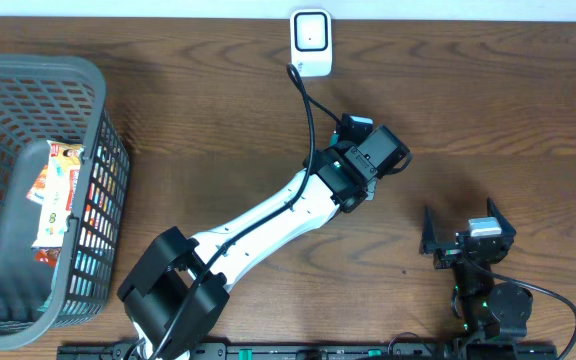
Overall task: Scan the item barcode
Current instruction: 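Lift the bottle out and set it on the table near the scanner, then reach the left gripper into the basket and grasp the snack bag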
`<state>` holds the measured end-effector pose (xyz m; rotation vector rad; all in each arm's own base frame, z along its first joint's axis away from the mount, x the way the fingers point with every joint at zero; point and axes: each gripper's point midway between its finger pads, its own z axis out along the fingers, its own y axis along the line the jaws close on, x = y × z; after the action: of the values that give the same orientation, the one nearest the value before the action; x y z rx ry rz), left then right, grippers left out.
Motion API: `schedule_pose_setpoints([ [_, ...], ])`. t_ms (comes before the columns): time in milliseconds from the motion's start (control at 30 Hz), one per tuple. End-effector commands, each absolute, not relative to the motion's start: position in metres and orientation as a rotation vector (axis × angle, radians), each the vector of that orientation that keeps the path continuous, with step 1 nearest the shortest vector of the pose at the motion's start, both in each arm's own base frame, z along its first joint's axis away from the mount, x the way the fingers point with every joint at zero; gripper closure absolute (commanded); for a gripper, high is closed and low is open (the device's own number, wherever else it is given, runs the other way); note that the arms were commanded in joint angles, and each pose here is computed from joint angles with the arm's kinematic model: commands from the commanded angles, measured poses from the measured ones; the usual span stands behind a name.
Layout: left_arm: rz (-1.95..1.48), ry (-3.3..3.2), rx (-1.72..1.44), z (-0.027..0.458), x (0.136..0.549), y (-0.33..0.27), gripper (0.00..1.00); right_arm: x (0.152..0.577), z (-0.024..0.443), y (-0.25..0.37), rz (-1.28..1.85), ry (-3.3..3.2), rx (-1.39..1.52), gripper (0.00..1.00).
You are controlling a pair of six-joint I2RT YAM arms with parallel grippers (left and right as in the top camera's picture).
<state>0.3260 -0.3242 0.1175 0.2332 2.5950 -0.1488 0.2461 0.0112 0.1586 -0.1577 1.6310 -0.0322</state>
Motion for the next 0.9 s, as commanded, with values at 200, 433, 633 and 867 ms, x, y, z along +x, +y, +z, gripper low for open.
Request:
schedule_pose_setpoints([
  [200, 0.033, 2.303, 0.240, 0.214, 0.363, -0.282, 0.21, 0.246, 0.158, 0.011, -0.033, 1.631, -0.159, 0.01],
  [433, 0.219, 2.012, -0.123, 0.334, 0.378, -0.158, 0.06, 0.246, 0.158, 0.011, -0.033, 1.632, -0.158, 0.01],
  [633, 0.273, 1.860, -0.566, 0.388, 0.363, -0.012, 0.04, 0.246, 0.158, 0.011, -0.033, 1.632, -0.158, 0.01],
  [867, 0.210, 1.914, -0.924, 0.364, 0.331, 0.116, 0.04, 0.246, 0.158, 0.011, -0.033, 1.632, -0.159, 0.01],
])
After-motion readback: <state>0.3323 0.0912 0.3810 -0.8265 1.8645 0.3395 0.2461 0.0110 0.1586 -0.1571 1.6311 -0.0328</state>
